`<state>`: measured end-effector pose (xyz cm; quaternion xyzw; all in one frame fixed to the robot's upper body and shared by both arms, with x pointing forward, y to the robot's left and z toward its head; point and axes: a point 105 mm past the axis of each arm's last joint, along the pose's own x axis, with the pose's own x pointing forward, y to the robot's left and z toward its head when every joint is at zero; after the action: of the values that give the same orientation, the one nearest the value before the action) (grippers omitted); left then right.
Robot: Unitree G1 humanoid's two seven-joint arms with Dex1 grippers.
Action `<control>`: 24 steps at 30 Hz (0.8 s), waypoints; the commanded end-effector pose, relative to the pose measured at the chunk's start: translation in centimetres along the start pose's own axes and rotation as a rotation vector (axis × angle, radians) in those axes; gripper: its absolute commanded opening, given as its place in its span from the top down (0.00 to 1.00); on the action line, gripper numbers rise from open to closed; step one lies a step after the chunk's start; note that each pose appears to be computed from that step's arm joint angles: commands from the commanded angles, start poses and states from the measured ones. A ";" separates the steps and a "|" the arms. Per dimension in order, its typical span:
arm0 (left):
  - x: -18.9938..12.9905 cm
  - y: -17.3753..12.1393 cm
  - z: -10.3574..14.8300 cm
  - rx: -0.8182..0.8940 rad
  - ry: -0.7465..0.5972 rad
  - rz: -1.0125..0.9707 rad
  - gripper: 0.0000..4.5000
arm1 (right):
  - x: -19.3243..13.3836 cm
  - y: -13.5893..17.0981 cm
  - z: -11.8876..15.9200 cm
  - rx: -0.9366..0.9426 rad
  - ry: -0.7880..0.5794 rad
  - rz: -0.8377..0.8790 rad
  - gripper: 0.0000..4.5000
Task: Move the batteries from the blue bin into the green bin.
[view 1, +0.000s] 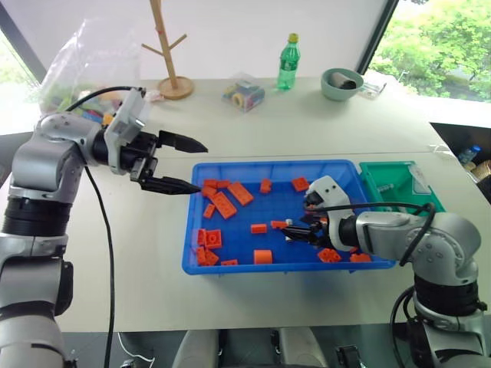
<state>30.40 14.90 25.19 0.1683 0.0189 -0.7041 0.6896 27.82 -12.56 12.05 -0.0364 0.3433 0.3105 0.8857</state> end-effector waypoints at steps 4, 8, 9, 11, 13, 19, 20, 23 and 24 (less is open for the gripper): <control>-0.6 0.1 1.1 0.047 -0.006 0.021 0.00 | 0.1 -0.3 0.2 -0.013 -0.003 -0.051 0.26; -0.6 0.1 1.2 0.049 -0.006 0.024 0.00 | 0.6 0.2 -0.3 -0.058 0.029 -0.056 0.26; -0.6 0.1 1.2 0.049 -0.006 0.024 0.00 | 0.8 0.4 -0.4 -0.067 0.035 -0.054 0.26; -0.7 0.2 1.3 0.049 -0.006 0.026 0.00 | 1.0 0.9 -0.6 -0.089 0.050 -0.044 0.26; -0.7 0.1 1.3 0.049 -0.004 0.026 0.00 | 1.1 1.1 -0.8 -0.116 0.066 -0.041 0.26; -0.7 0.1 1.4 0.053 -0.006 0.030 0.00 | 1.4 0.1 -1.3 -0.148 0.084 -0.092 0.26; -0.7 0.2 1.4 0.053 -0.007 0.031 0.00 | 1.4 0.0 -1.3 -0.147 0.084 -0.092 0.37; -0.7 0.2 1.4 0.054 -0.007 0.033 0.00 | 1.5 -0.3 -1.5 -0.159 0.086 -0.104 0.63; -0.7 0.2 1.4 0.054 -0.007 0.035 0.00 | 1.4 -0.4 -1.5 -0.166 0.087 -0.110 0.74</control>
<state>30.52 14.91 25.21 0.1681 0.0192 -0.7000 0.6938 28.24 -12.41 10.47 -0.1350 0.3436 0.2848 0.8847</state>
